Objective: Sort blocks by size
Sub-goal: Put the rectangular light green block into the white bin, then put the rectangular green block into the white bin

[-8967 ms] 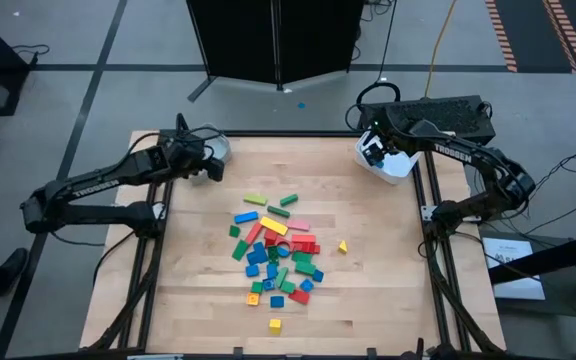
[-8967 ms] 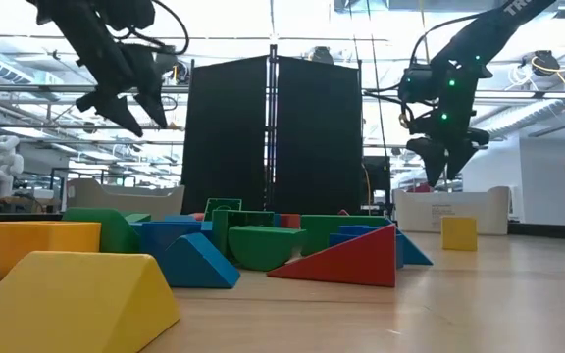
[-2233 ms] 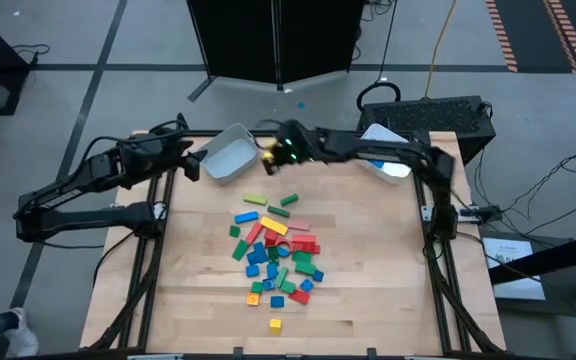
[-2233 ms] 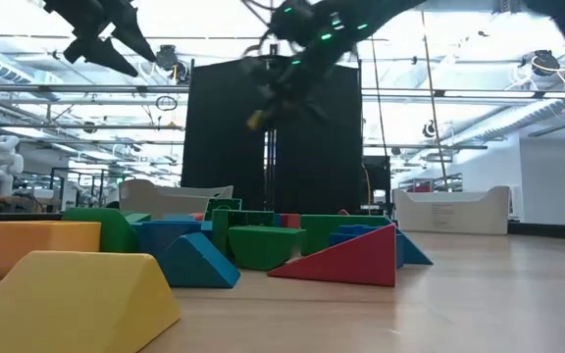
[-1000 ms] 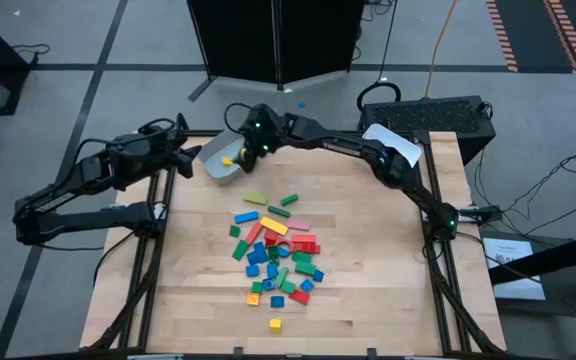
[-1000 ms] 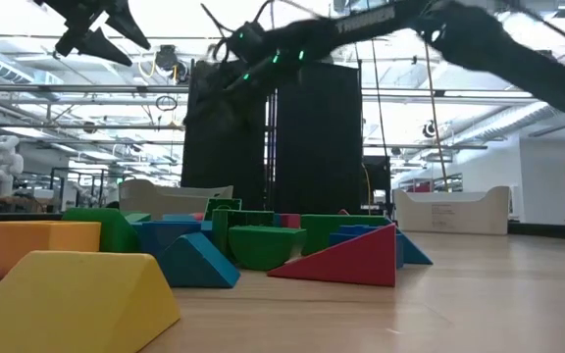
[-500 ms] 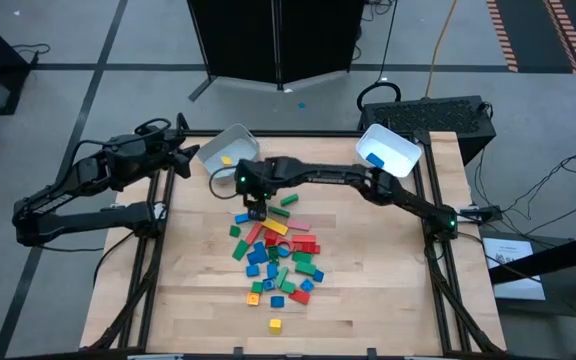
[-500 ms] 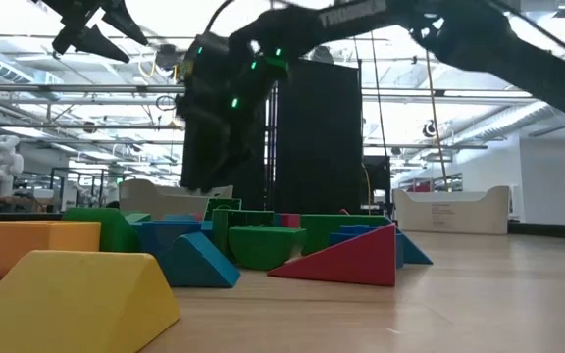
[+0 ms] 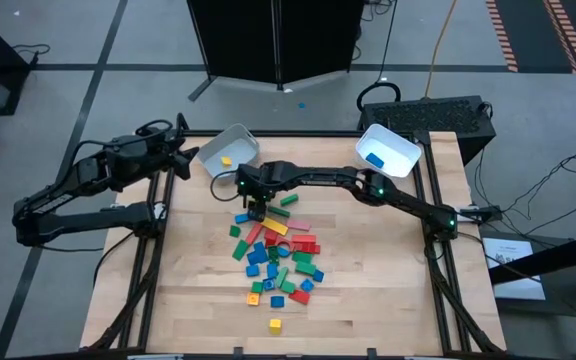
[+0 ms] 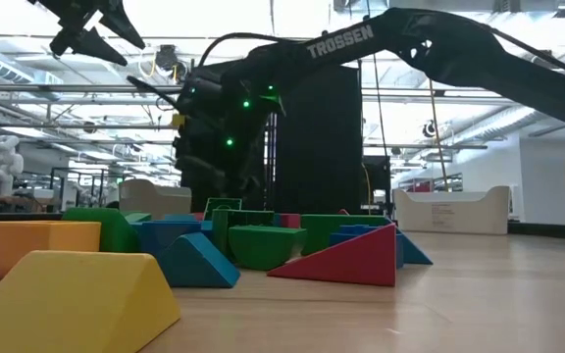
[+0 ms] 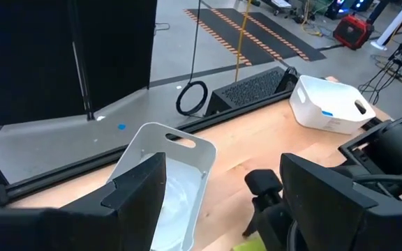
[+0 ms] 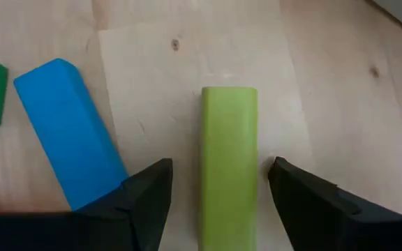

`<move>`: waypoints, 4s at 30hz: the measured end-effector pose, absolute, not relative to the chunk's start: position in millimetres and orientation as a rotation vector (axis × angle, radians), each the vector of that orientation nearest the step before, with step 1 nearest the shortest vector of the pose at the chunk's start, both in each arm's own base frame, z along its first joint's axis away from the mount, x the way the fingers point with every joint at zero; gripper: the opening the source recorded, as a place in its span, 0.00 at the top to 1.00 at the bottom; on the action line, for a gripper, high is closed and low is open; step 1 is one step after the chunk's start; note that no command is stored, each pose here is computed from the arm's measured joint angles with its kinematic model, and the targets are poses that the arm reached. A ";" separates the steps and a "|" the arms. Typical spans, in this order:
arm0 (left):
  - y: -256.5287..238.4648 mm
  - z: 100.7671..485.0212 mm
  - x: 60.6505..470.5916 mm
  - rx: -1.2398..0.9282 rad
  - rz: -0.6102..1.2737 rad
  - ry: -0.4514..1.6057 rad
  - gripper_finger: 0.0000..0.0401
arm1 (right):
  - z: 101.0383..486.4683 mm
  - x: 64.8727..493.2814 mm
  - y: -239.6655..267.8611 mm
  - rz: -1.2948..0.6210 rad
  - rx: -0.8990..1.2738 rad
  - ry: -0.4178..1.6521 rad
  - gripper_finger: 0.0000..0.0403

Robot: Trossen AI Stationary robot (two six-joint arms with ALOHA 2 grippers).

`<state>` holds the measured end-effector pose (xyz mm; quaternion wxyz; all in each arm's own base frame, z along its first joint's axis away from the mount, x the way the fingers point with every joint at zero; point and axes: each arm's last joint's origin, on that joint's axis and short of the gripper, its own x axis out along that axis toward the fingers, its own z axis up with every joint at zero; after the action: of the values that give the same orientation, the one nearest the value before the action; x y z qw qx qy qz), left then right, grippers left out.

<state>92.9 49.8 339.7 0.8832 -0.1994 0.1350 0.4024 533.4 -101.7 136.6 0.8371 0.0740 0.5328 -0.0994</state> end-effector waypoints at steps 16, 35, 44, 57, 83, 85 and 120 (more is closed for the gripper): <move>49.5 338.9 92.2 -0.415 0.839 0.291 0.30 | 162.3 516.4 -109.5 -0.332 0.269 1.187 0.81; 49.1 339.3 90.8 -0.414 0.843 0.285 0.30 | 374.3 297.6 -209.1 -0.885 0.256 1.285 0.81; 48.3 339.4 87.5 -0.409 0.862 0.280 0.30 | 305.4 215.7 -193.3 -1.028 0.545 1.158 0.81; 49.0 340.8 87.7 -0.403 0.881 0.260 0.30 | 234.6 180.8 -201.1 -1.212 0.728 1.117 0.80; 48.8 340.6 87.8 -0.431 0.877 0.252 0.30 | 258.9 322.4 -128.9 -0.242 0.237 0.582 0.46; 48.8 340.6 87.8 -0.430 0.877 0.252 0.30 | 250.6 332.8 -121.4 -0.208 0.179 0.589 0.47; 48.3 339.2 87.4 -0.431 0.869 0.271 0.30 | 141.3 409.1 -107.5 -0.159 -0.033 1.197 0.92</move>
<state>87.4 48.3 339.2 0.8759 -0.2065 0.1300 0.4163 409.1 -107.5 141.3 0.8232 -0.0157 0.5626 -0.0747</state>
